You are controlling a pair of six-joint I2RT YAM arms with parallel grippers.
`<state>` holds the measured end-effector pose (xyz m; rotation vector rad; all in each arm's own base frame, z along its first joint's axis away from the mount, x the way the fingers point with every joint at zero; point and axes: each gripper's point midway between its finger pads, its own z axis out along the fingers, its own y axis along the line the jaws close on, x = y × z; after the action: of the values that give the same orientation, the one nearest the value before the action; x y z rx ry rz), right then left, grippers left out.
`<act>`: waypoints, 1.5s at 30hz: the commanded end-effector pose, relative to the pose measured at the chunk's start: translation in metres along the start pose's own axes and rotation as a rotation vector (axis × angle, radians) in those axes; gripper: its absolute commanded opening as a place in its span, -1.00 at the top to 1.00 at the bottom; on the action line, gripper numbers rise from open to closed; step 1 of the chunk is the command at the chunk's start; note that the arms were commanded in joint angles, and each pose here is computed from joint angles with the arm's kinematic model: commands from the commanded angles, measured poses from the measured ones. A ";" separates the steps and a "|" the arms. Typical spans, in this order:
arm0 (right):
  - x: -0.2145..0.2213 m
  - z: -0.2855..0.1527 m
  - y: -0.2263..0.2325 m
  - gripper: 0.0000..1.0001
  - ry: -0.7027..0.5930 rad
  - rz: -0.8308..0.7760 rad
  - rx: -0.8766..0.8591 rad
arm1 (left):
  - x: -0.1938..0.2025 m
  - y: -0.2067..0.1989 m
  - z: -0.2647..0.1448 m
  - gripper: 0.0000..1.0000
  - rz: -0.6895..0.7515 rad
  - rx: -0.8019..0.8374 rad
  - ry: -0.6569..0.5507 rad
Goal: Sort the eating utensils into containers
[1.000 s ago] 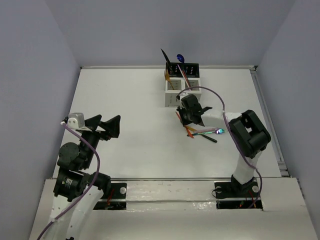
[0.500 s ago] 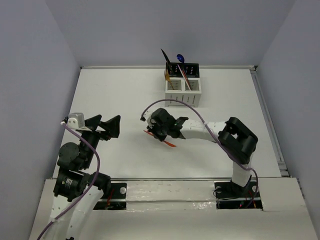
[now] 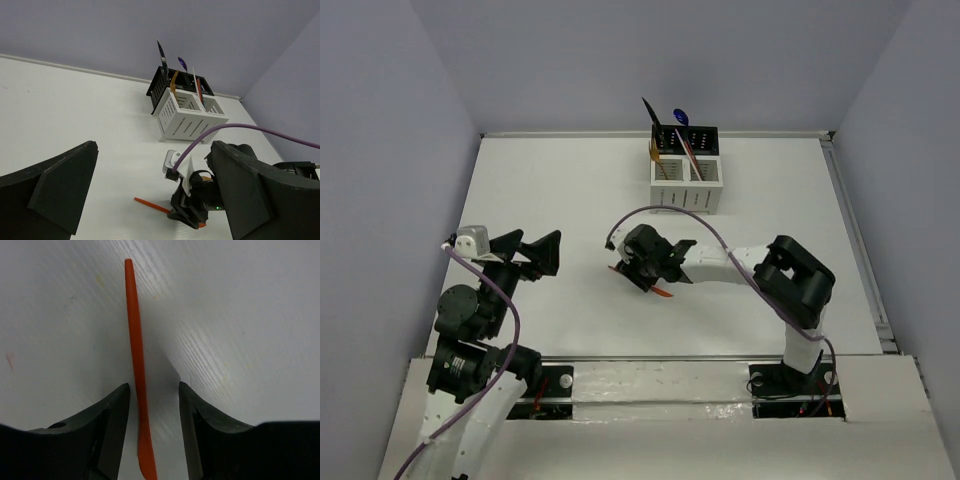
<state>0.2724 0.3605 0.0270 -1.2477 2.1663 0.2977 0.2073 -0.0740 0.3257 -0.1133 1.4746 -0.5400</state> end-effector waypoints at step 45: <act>-0.001 0.020 -0.024 -0.67 -0.072 0.635 0.234 | -0.006 -0.003 0.000 -0.98 -0.003 0.018 -0.030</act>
<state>0.2971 0.3599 0.0325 -0.3713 2.3535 0.3908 0.2072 -0.0741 0.3258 -0.1130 1.4747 -0.5403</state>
